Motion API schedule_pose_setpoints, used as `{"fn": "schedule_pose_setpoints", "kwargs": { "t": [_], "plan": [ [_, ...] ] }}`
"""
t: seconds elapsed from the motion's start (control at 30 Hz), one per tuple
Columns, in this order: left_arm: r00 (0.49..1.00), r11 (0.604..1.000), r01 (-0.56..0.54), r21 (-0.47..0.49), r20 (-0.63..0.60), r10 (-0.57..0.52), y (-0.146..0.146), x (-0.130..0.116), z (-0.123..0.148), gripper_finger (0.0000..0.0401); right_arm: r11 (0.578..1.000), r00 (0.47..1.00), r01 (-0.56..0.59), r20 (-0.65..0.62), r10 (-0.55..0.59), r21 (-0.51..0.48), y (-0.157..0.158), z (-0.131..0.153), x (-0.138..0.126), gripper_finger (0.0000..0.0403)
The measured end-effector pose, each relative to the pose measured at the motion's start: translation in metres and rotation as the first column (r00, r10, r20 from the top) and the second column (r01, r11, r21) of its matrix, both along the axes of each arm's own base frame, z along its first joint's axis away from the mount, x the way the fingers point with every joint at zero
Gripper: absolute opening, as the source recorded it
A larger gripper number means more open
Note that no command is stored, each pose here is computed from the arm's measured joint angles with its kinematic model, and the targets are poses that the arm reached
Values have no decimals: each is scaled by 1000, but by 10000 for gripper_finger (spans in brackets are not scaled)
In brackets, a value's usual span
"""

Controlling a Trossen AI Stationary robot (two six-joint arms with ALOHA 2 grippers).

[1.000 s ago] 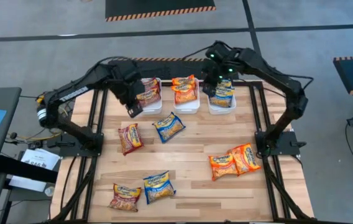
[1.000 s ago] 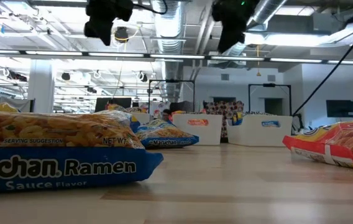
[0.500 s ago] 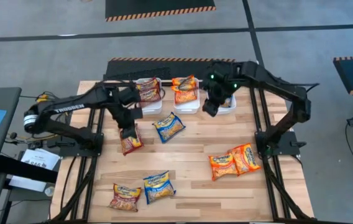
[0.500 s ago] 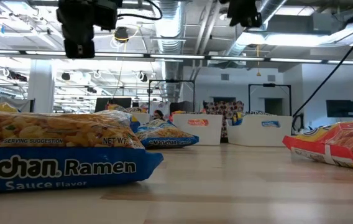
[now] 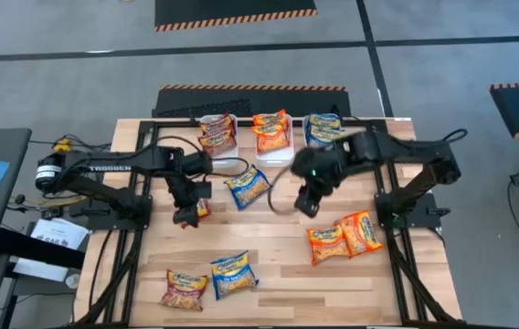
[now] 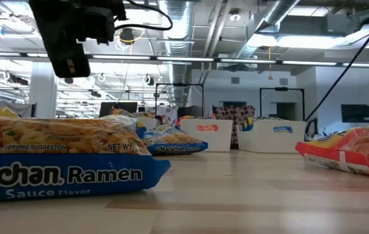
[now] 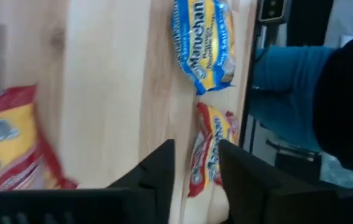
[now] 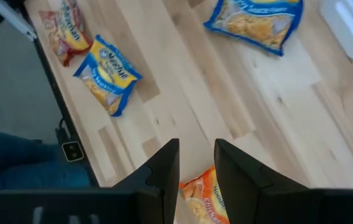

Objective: Sort Maruchan noodles
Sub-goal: Put the blue noodle pack into the right white bin

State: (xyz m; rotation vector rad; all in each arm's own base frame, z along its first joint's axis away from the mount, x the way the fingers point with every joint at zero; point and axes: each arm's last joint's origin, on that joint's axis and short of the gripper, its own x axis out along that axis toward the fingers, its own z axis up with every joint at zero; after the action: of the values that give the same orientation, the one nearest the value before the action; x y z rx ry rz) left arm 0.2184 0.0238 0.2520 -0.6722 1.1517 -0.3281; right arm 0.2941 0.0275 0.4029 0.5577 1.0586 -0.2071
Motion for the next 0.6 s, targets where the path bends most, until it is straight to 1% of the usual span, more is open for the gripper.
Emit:
{"fn": "schedule_pose_setpoints", "kwargs": {
  "t": [0.17, 0.3, 0.4, 0.5, 0.6],
  "plan": [
    [999, 999, 6, -32, 43, -5, -13, 9, -10, 165, 998, 1000, 25, 20, -24, -50, 28, 1, -3, 128],
    [996, 999, -49, -10, 69, 50, -22, 17, -11, 195, 996, 998, 52, 30, -50, -75, 40, 1, -5, 128],
    [994, 996, -84, 11, 76, 83, -29, 21, -17, 206, 994, 997, 68, 38, -65, -83, 44, 1, -6, 128],
    [989, 995, -99, -8, 106, 99, -37, 29, -26, 208, 994, 997, 72, 41, -69, -83, 46, 1, -7, 128],
    [990, 992, -119, -39, 74, 122, -44, 34, -36, 209, 994, 996, 73, 51, -69, -84, 47, 1, -6, 128]
  ]
}}
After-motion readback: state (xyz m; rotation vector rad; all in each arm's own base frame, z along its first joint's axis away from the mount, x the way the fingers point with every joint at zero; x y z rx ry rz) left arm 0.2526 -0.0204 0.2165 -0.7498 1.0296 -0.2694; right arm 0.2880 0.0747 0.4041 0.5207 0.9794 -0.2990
